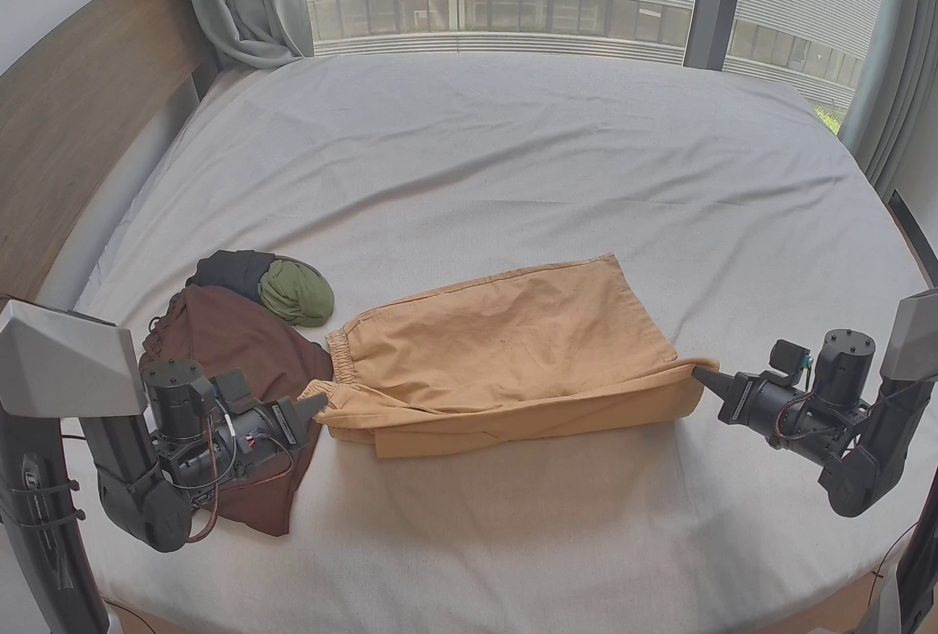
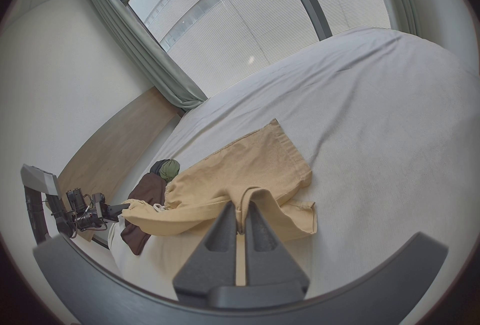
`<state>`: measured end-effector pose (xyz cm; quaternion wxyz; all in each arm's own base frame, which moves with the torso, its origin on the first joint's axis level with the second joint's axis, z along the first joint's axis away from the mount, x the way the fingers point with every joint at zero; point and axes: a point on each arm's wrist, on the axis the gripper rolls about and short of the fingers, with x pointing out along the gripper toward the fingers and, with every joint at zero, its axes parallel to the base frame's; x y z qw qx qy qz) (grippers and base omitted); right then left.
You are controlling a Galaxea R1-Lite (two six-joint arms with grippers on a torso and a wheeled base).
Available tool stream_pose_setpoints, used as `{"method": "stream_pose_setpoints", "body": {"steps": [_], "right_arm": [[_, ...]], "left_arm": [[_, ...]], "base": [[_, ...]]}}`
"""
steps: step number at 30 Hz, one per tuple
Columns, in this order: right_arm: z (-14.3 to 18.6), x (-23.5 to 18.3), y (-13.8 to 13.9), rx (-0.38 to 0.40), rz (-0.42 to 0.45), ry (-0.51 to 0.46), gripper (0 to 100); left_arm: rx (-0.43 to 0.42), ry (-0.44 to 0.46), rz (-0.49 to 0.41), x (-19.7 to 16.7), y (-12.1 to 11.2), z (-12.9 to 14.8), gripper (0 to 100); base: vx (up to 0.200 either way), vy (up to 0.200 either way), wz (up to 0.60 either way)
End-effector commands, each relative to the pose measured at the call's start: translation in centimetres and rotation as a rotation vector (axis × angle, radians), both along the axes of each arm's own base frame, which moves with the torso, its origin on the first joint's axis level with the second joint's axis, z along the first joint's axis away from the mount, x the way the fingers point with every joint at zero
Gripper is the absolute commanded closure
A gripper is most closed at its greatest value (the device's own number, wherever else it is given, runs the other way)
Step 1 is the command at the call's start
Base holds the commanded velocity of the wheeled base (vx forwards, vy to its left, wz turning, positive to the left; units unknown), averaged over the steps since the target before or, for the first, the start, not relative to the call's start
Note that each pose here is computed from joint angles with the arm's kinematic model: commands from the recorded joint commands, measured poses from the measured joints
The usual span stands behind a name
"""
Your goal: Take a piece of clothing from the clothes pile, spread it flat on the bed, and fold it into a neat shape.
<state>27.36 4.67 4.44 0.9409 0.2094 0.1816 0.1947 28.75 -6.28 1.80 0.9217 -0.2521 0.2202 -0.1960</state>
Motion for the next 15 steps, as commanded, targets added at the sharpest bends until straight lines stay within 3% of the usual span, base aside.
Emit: {"method": "stream_pose_setpoints", "body": {"steps": [1,15], "right_arm": [[0.3,0.5,0.0,0.002,0.000,-0.025,100],[2.6,2.8,0.0,0.006,-0.011,-0.052,100]], "left_arm": [[-0.001,-0.008,0.011,0.3,-0.1,0.0,100],[-0.021,-0.023,0.026,0.8,-0.2,0.3,100]], "base": [[0.000,0.000,0.00],[0.000,0.000,0.00]]}}
